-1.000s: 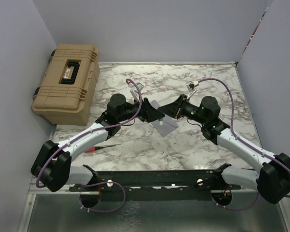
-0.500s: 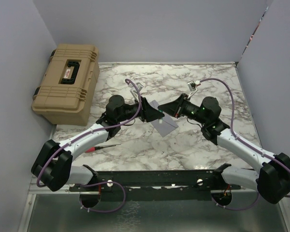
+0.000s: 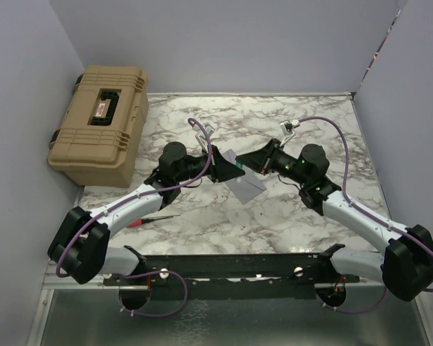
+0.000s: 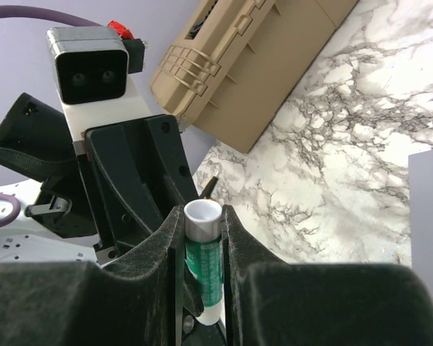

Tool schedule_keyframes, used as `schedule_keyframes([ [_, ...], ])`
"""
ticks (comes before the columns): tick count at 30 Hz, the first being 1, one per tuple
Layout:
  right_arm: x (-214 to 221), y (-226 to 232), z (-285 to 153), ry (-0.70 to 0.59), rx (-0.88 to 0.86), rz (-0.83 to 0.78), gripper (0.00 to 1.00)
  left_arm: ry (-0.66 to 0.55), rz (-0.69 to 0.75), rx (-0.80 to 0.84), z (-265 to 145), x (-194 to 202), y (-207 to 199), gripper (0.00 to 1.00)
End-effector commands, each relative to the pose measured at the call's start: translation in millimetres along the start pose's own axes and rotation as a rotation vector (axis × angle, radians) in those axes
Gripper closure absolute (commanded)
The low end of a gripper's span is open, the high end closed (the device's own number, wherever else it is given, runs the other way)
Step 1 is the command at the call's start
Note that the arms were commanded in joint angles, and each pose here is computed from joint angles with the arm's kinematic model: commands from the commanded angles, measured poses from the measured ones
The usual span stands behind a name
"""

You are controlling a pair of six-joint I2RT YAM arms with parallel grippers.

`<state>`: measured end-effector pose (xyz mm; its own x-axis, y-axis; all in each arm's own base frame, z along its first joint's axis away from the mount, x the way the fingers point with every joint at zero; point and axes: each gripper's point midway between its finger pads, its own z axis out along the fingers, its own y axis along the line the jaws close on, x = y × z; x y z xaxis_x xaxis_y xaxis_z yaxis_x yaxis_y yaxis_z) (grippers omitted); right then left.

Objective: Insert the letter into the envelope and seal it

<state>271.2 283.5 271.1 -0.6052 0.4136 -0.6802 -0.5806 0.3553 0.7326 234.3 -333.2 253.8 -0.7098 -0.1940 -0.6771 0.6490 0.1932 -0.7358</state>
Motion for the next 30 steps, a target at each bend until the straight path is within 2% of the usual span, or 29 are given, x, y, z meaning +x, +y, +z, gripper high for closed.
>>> schedule_keyframes([
  [1, 9, -3, 0, 0.059, 0.014, -0.03, 0.97, 0.003, 0.047, 0.037, 1, 2, -5, 1.0],
  [4, 11, -5, 0, 0.098, 0.033, -0.056, 0.84, 0.01, 0.069, 0.046, 0, 3, -6, 1.0],
  [7, 5, -11, -2, 0.08, 0.098, -0.062, 0.51, 0.025, 0.11, 0.074, -2, 5, -12, 1.0],
  [8, 2, -10, -4, 0.064, 0.102, -0.068, 0.44, 0.031, 0.125, 0.087, -3, 6, -15, 1.0],
  [10, -4, -2, -8, 0.04, 0.079, -0.101, 0.38, 0.054, 0.149, 0.113, -5, 9, -20, 1.0],
  [14, -5, 14, -12, 0.081, 0.027, -0.184, 0.39, 0.102, 0.17, 0.155, -8, 14, -28, 1.0],
  [21, 2, 33, -15, 0.182, -0.061, -0.252, 0.5, 0.129, 0.194, 0.194, -12, 17, -37, 1.0],
  [30, 21, 31, -25, 0.328, -0.082, -0.317, 0.47, 0.148, 0.206, 0.229, -16, 18, -46, 1.0],
])
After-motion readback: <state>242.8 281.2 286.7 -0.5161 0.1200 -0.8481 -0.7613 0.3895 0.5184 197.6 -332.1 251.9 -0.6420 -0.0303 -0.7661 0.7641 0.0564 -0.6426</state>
